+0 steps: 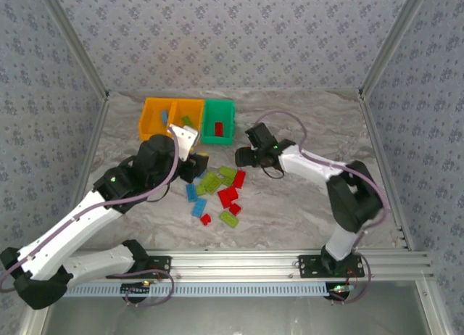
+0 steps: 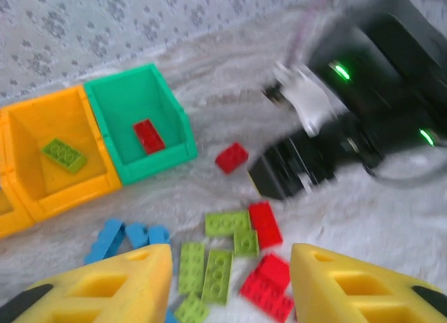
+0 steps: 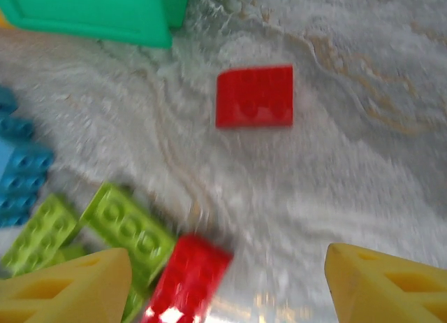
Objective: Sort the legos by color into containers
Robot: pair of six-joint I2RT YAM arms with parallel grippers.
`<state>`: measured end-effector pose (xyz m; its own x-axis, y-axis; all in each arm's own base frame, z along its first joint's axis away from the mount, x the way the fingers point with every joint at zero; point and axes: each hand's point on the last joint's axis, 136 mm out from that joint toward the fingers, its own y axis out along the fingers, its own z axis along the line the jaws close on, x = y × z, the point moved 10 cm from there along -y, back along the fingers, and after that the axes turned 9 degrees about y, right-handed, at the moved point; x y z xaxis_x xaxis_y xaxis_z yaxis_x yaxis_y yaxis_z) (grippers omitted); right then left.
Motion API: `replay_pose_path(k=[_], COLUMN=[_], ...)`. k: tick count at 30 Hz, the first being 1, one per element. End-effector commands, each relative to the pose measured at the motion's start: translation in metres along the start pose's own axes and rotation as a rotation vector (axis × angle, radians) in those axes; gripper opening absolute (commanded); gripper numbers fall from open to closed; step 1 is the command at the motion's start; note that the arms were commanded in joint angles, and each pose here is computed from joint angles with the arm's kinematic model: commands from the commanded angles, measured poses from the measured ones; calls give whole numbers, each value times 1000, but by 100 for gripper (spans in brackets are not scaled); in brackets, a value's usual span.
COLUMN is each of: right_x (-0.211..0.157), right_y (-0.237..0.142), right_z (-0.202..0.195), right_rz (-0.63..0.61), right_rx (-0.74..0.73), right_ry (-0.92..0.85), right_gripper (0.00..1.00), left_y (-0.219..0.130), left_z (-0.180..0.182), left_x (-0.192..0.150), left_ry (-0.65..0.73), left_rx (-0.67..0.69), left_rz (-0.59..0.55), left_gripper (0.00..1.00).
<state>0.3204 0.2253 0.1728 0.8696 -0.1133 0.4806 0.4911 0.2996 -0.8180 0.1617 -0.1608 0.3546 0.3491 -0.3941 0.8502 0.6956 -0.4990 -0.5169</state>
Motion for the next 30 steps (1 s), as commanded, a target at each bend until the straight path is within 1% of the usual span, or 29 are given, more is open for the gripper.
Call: replay_pose_path(k=[1,2,4,7,9,11,14,16,20,22,24,27,30], right_x=[24,28,35,41,40,37,32,28,22,22,25,30,34], right_y=[25,34,52,71,80,88,97,102,101,92,77,47,13], right_z=[5,4,0,-4,-5,-5,-6,-8,-11,-13,-12,-9,-2], right_rz=[-35,-28,-18,16,43,64,104,130,157,138,108,42,-48], right_rx=[-66,-102,-178,-233,-242,-236,-230,-231,-200,-180,-167,-135,-63], right_ry=[-43,-50,-77,-100,-106,-114,-125,-121,-84,-58,-43,-34,-33], right_gripper=[76,77,80,82,81,78,66,56,44,42,44,43,43], left_y=[8,11,15,20,21,22,21,20,20,19,19,17,13], left_z=[-9,-11,-14,-18,-20,-20,-19,-19,-17,-16,-15,-14,-12], left_x=[-49,-56,-62,-64,-65,-66,-68,-69,-70,-70,-70,-69,-67], left_ry=[187,205,245,281,294,301,305,306,310,312,313,308,304], left_rx=[-92,-103,-143,-174,-195,-200,-193,-188,-171,-156,-149,-141,-124], left_rz=[230,242,279,299,301,299,295,292,288,289,288,275,254], left_gripper=[55,59,71,87,92,96,99,99,99,99,99,99,99])
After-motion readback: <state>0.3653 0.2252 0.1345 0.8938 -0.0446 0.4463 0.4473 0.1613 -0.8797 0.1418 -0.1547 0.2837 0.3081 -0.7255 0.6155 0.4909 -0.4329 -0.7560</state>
